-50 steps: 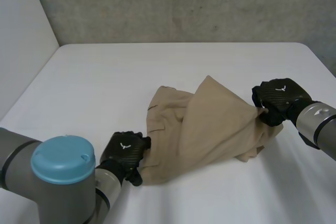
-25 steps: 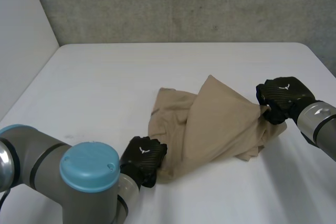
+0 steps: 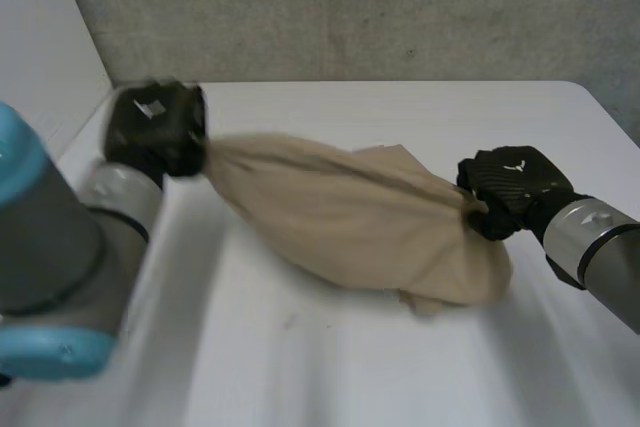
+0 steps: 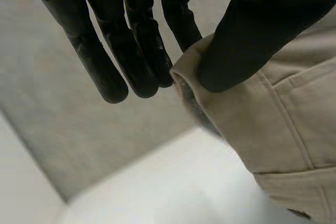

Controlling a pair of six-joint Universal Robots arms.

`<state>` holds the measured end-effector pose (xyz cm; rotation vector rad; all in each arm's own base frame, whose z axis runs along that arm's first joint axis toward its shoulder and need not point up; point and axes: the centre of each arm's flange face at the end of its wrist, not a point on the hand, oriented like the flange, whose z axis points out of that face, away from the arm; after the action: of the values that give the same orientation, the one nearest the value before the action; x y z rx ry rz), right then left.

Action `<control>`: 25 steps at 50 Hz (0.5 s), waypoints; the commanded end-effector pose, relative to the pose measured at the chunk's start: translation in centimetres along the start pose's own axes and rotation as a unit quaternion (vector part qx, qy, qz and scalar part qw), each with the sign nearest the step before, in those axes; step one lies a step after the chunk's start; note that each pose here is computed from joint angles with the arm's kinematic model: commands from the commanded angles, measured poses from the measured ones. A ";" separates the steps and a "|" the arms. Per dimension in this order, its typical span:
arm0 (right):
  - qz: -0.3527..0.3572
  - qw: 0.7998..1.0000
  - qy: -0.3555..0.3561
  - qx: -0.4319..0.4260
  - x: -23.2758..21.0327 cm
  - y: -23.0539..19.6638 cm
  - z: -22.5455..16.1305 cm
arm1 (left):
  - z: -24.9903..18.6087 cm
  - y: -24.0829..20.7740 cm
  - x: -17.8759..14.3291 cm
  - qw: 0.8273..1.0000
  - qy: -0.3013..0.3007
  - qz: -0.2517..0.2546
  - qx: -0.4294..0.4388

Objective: Fold the shorts.

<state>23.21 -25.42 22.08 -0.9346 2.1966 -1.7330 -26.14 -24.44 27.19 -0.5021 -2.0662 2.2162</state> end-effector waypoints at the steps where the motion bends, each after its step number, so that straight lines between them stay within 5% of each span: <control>1: -0.007 0.999 0.005 0.045 -0.5 -2.7 -1.5 | 1.2 -4.0 -2.0 0.998 -0.031 0.001 0.056; 11: -0.045 0.983 0.045 0.173 0.6 -10.0 -6.6 | -3.5 -8.7 -1.6 0.992 -0.002 -0.019 0.121; 18: -0.064 0.965 0.065 0.244 0.9 -14.7 -10.6 | -8.2 -15.7 -3.1 0.970 -0.002 -0.047 0.240; 25: -0.078 0.951 0.082 0.288 1.3 -17.9 -13.7 | -9.9 -17.9 -3.5 0.960 0.002 -0.058 0.274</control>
<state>22.16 -18.79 39.69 -0.8652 1.6503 -2.3228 -23.59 -15.90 42.76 -0.3495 -1.4369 2.5234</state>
